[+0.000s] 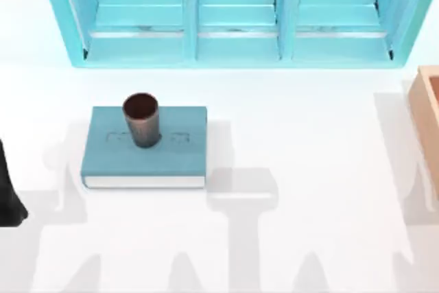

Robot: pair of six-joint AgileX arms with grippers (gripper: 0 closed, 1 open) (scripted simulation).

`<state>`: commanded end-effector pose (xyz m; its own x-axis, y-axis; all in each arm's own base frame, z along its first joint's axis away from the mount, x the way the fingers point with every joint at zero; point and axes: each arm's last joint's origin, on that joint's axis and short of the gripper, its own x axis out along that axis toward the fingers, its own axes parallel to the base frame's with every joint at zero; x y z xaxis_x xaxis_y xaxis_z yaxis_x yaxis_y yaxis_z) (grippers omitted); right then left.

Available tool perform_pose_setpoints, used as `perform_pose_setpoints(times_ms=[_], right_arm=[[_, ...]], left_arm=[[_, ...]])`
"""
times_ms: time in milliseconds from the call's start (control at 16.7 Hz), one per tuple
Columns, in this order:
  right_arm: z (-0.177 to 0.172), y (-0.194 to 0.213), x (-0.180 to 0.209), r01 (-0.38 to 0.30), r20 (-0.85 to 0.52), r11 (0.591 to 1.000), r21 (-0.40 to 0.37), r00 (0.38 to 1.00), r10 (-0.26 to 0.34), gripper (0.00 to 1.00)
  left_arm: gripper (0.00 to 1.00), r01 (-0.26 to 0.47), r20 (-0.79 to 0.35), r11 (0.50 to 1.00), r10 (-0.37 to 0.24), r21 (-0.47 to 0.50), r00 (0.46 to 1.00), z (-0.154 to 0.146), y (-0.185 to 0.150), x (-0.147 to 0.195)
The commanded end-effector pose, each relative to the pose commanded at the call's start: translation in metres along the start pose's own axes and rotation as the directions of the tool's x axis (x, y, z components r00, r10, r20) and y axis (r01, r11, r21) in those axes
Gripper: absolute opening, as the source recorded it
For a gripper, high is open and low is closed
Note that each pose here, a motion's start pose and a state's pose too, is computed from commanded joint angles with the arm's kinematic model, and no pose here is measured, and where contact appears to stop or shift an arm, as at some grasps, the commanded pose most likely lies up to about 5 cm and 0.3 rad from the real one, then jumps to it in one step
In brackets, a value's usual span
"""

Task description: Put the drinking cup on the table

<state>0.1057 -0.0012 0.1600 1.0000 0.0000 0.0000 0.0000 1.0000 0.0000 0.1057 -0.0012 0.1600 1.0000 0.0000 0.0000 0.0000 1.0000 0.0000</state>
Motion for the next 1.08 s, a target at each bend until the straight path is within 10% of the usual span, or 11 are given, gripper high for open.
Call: perform_pose_setpoints(times_ms=[480,1080], right_arm=[[0.039,0.008,0.001,-0.054,-0.066,0.997,0.046,0.996,0.057,1.00],[0.206,0.065,0.060,-0.159,-0.327,0.956,0.248,0.915,0.237,1.00]], left_arm=[[1.00,0.000,0.000,1.000,0.000,0.000,1.000,0.000,0.000,0.000],[1.00,0.000,0.000,1.000,0.000,0.000,1.000,0.000,0.000,0.000]])
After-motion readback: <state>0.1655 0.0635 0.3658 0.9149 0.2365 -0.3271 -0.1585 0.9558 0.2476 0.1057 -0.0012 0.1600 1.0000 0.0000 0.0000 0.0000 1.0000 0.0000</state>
